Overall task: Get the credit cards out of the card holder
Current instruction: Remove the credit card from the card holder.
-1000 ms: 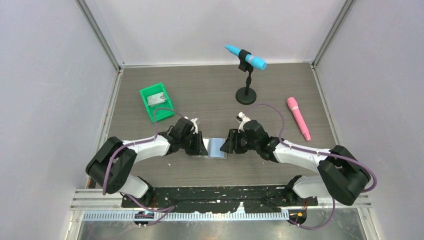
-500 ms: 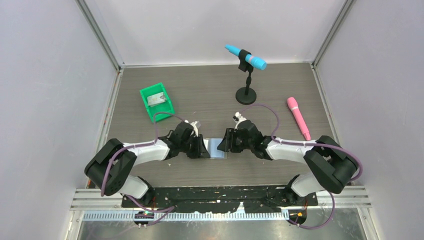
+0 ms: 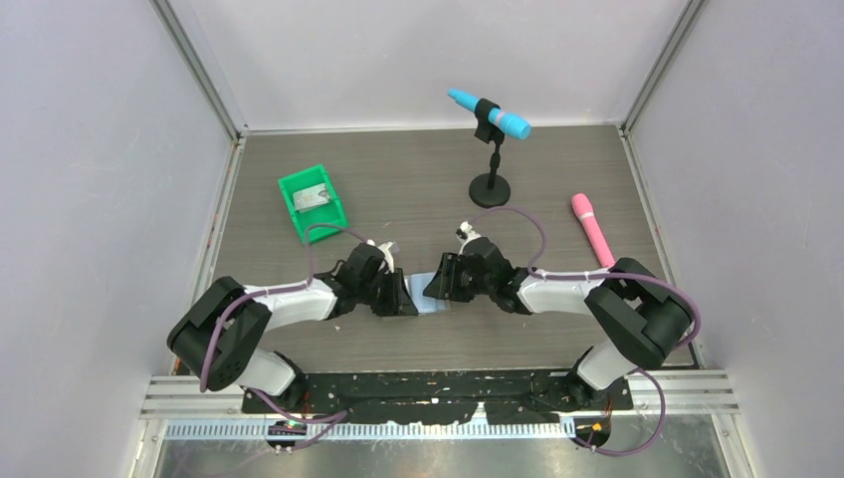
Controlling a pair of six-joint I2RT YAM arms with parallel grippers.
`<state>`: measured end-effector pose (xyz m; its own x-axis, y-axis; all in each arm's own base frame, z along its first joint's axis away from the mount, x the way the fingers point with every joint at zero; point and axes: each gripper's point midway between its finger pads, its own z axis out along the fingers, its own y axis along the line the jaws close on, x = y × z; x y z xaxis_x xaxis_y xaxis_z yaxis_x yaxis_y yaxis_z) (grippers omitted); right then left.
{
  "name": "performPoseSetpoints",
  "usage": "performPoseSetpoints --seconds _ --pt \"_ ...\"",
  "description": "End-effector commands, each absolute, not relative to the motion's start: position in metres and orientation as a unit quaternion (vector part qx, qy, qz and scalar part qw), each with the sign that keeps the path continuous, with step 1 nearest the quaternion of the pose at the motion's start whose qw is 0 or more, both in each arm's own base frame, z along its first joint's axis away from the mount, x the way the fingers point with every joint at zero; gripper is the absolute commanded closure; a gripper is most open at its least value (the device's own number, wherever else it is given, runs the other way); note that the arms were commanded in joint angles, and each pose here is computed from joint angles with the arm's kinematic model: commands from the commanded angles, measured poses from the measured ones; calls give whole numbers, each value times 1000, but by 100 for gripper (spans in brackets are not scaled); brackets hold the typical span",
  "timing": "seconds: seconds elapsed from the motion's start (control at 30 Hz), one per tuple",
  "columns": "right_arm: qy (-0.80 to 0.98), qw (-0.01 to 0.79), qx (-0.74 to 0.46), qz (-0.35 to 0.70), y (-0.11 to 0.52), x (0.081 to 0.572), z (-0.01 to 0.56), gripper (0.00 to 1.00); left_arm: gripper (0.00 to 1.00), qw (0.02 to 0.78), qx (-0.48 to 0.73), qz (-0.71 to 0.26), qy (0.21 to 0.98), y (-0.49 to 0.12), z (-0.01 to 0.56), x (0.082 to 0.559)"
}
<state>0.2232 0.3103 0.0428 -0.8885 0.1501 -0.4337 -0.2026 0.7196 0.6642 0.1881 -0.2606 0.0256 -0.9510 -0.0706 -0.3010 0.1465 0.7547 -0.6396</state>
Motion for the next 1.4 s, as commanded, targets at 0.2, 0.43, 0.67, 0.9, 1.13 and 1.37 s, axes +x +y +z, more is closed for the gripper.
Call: performPoseSetpoints --seconds 0.2,0.43,0.67,0.9,1.13,1.37 --pt "850 236 -6 471 344 224 79 57 75 170 25 -348 922 -258 28 188" --pt "848 234 -2 476 345 224 79 61 74 189 14 -351 917 -254 44 189" --pt "853 236 -4 466 347 230 72 75 74 205 -1 -339 918 -244 57 190" --pt "854 243 -18 459 347 231 74 95 72 221 -17 -304 927 -223 65 193" --pt "871 256 -65 414 328 223 71 95 62 221 -6 -316 923 -222 85 191" --pt "896 256 -126 340 290 203 67 95 56 218 0 -315 924 -222 89 189"
